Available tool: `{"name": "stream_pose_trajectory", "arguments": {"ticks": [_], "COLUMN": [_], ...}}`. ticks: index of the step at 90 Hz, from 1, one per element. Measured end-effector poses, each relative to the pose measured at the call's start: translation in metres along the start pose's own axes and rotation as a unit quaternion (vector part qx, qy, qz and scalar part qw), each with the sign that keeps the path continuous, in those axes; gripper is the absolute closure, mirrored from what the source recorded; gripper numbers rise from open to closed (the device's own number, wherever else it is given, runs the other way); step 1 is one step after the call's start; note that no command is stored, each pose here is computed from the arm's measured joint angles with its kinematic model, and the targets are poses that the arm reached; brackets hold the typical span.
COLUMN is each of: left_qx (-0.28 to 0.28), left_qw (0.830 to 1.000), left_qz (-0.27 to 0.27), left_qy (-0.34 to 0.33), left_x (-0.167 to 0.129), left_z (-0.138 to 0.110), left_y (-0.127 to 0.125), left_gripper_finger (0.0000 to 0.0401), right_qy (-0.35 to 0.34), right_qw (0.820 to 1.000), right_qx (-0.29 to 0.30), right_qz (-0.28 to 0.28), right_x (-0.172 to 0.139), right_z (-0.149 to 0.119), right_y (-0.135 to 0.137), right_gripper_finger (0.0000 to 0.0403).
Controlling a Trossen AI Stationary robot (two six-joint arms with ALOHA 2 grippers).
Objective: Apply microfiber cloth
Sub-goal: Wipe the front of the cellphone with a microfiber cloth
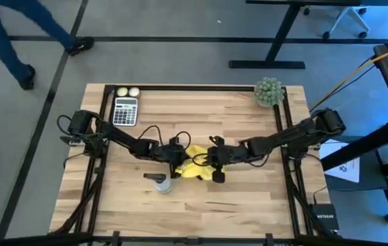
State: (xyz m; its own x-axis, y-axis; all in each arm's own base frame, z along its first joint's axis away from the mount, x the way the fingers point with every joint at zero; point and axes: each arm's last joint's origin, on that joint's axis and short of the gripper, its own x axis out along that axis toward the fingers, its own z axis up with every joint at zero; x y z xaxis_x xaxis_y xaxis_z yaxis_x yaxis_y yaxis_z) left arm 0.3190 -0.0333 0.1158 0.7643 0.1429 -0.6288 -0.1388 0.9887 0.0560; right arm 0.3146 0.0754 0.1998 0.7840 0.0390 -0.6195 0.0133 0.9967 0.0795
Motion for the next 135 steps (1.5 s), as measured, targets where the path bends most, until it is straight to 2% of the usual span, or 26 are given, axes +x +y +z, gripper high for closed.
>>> {"name": "stream_pose_trajectory", "arguments": {"ticks": [16, 32, 45, 53, 62, 66, 73, 81, 92, 104, 109, 119, 135], "left_qx": [-0.017, -0.017, -0.021, -0.027, -0.028, -0.028, -0.029, -0.030, -0.033, -0.034, -0.034, -0.034, -0.034], "left_qw": [1.000, 0.999, 0.999, 0.999, 0.999, 0.999, 0.999, 0.999, 0.999, 0.999, 0.999, 0.999, 0.999], "left_qz": [-0.024, -0.024, -0.026, -0.024, -0.024, -0.024, -0.025, -0.027, -0.027, -0.027, -0.027, -0.030, -0.031], "left_qy": [0.005, 0.015, 0.026, 0.027, 0.026, 0.025, 0.021, 0.013, 0.011, 0.011, 0.011, 0.013, 0.014], "left_x": [0.007, 0.018, 0.022, 0.023, 0.023, 0.023, 0.023, 0.023, 0.024, 0.024, 0.024, 0.024, 0.024], "left_z": [-0.003, -0.012, -0.016, -0.017, -0.017, -0.017, -0.017, -0.016, -0.016, -0.016, -0.016, -0.016, -0.016], "left_y": [0.003, 0.001, 0.002, 0.004, 0.004, 0.004, 0.004, 0.004, 0.004, 0.004, 0.004, 0.003, 0.003], "left_gripper_finger": [0.0386, 0.0386, 0.0386, 0.0386, 0.0386, 0.0386, 0.0386, 0.0386, 0.0386, 0.0386, 0.0386, 0.0386, 0.0386], "right_qy": [0.011, 0.075, 0.144, 0.198, 0.227, 0.196, 0.080, -0.007, -0.035, 0.048, 0.065, 0.101, 0.179], "right_qw": [0.999, 0.996, 0.988, 0.979, 0.973, 0.980, 0.996, 0.999, 0.999, 0.997, 0.995, 0.992, 0.980], "right_qx": [0.010, 0.036, 0.052, 0.042, 0.043, 0.041, 0.041, 0.031, 0.038, 0.054, 0.070, 0.076, 0.066], "right_qz": [-0.031, -0.022, -0.001, 0.019, 0.026, 0.022, 0.007, -0.015, -0.013, -0.031, -0.027, 0.001, 0.060], "right_x": [0.034, 0.067, 0.060, 0.042, 0.021, 0.015, 0.009, 0.017, 0.047, 0.076, 0.079, 0.074, 0.040], "right_z": [-0.015, -0.045, -0.054, -0.058, -0.056, -0.047, -0.018, -0.004, -0.010, -0.044, -0.048, -0.053, -0.051], "right_y": [-0.008, -0.011, -0.002, 0.007, 0.009, 0.010, 0.011, 0.010, 0.003, -0.004, -0.003, 0.006, 0.019], "right_gripper_finger": [0.0394, 0.0394, 0.0394, 0.0394, 0.0394, 0.0394, 0.0394, 0.0394, 0.0394, 0.0394, 0.0394, 0.0394, 0.0394]}}
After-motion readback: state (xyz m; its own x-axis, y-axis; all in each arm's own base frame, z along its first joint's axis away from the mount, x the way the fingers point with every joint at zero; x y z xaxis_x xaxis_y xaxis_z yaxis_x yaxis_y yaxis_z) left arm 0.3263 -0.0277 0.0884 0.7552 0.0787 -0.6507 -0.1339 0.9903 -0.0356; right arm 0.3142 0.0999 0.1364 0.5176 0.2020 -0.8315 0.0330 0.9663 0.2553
